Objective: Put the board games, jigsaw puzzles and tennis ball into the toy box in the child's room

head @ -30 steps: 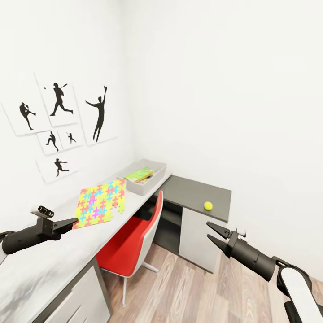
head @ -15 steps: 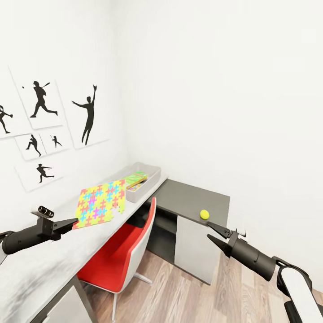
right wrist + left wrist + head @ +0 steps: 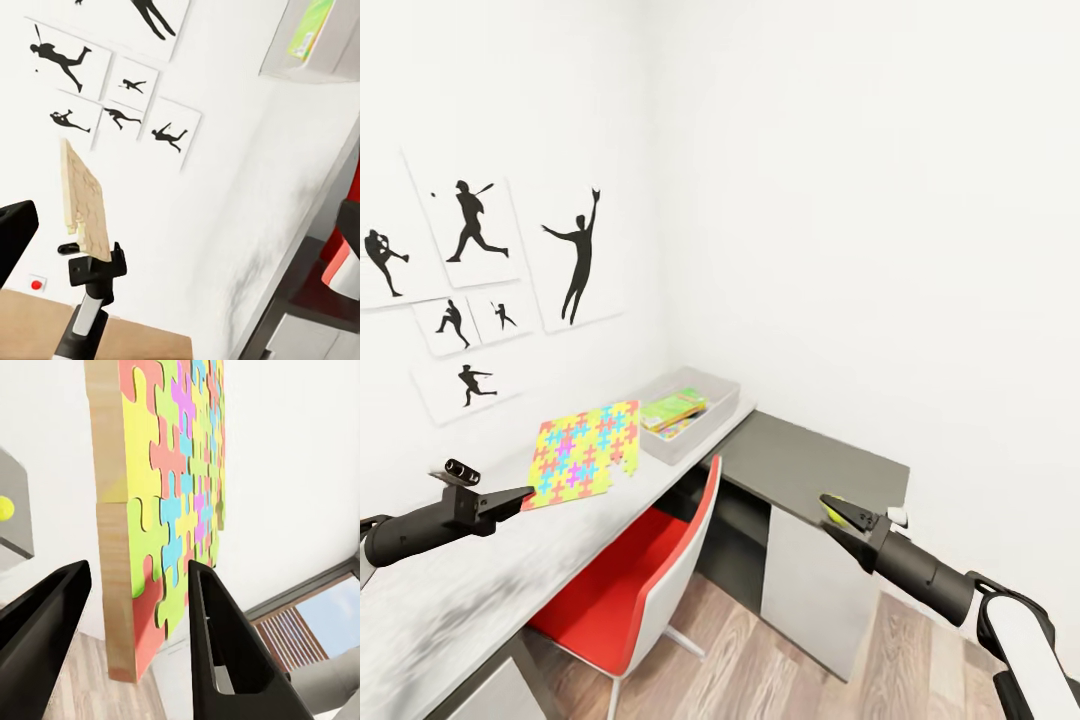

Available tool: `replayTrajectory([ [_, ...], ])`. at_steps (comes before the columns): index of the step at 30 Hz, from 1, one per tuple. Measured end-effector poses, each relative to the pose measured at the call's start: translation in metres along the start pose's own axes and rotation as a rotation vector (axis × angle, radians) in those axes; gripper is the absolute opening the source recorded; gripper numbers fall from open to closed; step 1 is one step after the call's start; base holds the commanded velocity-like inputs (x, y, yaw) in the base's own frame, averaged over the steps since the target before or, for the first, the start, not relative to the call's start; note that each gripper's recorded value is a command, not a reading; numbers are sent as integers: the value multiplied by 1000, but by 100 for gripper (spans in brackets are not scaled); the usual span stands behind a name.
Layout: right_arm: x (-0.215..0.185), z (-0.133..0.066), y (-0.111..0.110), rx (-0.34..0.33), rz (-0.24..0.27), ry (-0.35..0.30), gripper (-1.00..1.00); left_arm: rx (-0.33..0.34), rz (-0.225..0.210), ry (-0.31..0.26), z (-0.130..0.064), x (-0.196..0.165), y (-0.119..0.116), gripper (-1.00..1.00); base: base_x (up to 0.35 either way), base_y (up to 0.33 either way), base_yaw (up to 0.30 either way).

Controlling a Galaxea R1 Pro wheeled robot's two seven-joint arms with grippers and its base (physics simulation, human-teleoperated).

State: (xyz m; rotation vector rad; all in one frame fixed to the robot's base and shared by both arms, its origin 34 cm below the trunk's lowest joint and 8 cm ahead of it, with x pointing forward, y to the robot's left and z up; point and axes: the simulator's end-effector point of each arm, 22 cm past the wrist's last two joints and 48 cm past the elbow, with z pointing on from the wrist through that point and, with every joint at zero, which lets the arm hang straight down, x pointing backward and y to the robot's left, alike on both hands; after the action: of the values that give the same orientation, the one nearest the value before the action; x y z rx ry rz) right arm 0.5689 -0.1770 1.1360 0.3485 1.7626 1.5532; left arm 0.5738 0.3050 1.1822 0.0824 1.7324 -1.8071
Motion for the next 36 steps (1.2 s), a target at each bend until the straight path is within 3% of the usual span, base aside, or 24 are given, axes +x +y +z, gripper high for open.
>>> replayTrajectory([
  [15, -1, -1, -1, 5, -2, -1, 100, 0, 1, 0, 0, 0, 0, -100, 242, -198, 285],
  [27, -13, 3, 10, -4, -40, 26, 100, -1, -3, 0, 1, 1, 2, -100, 239, -192, 283],
  [36, -16, 2, 7, -1, -37, 20, 100, -4, -12, -1, 1, 1, 6, -100, 227, -61, 269],
])
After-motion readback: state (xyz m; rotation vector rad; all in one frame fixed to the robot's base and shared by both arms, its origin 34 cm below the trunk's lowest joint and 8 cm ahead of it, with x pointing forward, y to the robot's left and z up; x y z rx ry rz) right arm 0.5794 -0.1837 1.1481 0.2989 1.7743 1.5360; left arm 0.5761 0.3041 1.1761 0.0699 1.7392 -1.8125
